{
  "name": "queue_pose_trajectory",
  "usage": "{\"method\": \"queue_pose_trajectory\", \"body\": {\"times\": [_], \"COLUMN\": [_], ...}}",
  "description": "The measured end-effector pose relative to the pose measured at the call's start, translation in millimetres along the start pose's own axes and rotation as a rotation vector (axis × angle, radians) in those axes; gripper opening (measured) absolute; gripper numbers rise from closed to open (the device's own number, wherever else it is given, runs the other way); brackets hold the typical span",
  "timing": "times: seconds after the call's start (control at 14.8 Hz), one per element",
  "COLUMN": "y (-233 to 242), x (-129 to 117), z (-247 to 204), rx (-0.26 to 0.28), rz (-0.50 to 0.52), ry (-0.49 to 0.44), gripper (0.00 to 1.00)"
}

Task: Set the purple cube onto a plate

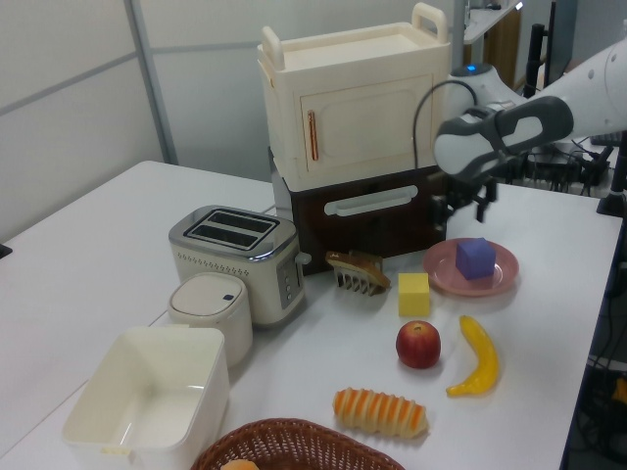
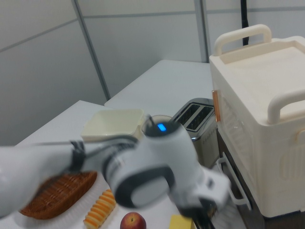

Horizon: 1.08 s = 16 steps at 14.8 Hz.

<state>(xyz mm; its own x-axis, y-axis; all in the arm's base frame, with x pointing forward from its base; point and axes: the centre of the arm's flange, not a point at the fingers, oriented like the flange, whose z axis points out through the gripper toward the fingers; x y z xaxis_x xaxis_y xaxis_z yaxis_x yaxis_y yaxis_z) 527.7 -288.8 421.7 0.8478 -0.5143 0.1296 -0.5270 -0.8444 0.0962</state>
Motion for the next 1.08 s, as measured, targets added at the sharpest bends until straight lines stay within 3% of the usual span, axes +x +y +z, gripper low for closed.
{"method": "queue_pose_trajectory", "body": {"times": [0.07, 0.2, 0.47, 0.67, 0.81, 0.94, 1.08], "y": [-29.3, -142.6, -244.6, -260.8, -246.8, -226.5, -211.5], "x": [-0.4, -21.8, -70.6, -85.1, -79.3, -69.5, -64.2], "z": [-18.7, -68.9, -122.9, -162.5, -179.9, -181.3, -182.8], "rx": [0.015, 0.058, -0.001, -0.023, -0.029, 0.022, 0.040], "rz": [-0.032, -0.145, -0.356, -0.389, -0.371, -0.404, -0.441], "ry": [0.023, 0.044, 0.030, -0.002, 0.001, -0.016, -0.023], "gripper": [1.00, 1.00, 1.00, 1.00, 1.00, 1.00, 1.00]}}
